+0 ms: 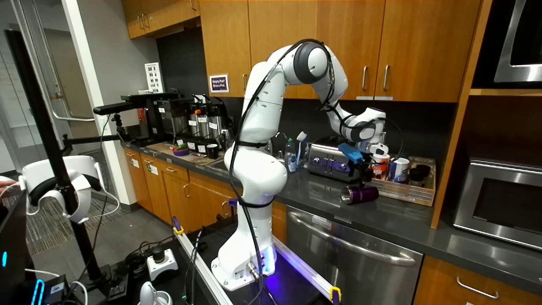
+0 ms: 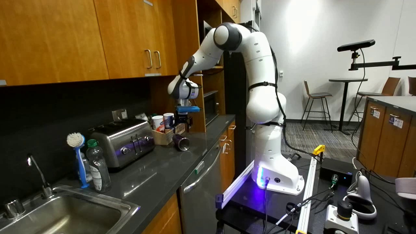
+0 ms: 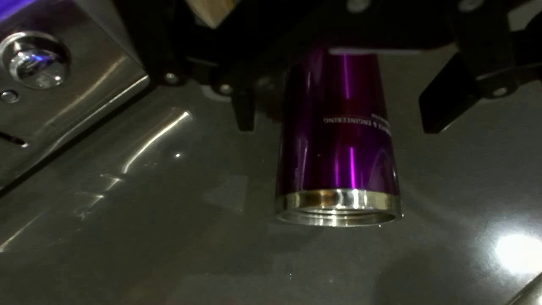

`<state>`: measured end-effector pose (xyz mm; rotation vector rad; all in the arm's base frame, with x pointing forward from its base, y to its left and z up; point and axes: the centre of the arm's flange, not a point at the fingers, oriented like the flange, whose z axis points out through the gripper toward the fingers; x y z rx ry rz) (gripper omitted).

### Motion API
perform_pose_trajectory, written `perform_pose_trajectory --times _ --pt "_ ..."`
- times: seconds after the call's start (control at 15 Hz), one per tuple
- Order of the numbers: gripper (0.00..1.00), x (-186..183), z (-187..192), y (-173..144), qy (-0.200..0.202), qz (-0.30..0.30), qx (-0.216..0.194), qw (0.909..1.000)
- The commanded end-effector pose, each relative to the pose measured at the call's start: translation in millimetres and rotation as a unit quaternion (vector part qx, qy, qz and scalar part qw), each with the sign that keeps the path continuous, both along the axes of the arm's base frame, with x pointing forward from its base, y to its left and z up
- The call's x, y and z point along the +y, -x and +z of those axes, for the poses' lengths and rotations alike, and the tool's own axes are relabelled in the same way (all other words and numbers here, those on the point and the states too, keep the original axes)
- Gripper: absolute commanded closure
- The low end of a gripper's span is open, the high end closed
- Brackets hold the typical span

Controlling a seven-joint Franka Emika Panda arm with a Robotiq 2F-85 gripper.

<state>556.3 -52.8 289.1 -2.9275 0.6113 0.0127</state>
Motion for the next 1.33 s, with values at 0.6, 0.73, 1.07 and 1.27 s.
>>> perform_pose_trajectory --times 0.6,0.73,1.07,1.27 --pt "0.0 20.5 -19.6 -32.9 0.063 0.012 -0.022 0.9977" --pt "0.0 23.7 -25.2 -41.5 0.065 0.013 -0.019 0.9976" --pt "0.0 23.4 -44.4 -58.7 0.048 0.018 -0.009 0.9986" --pt "0.0 13.3 -58.0 -60.9 0.024 0.006 0.007 0.9997"
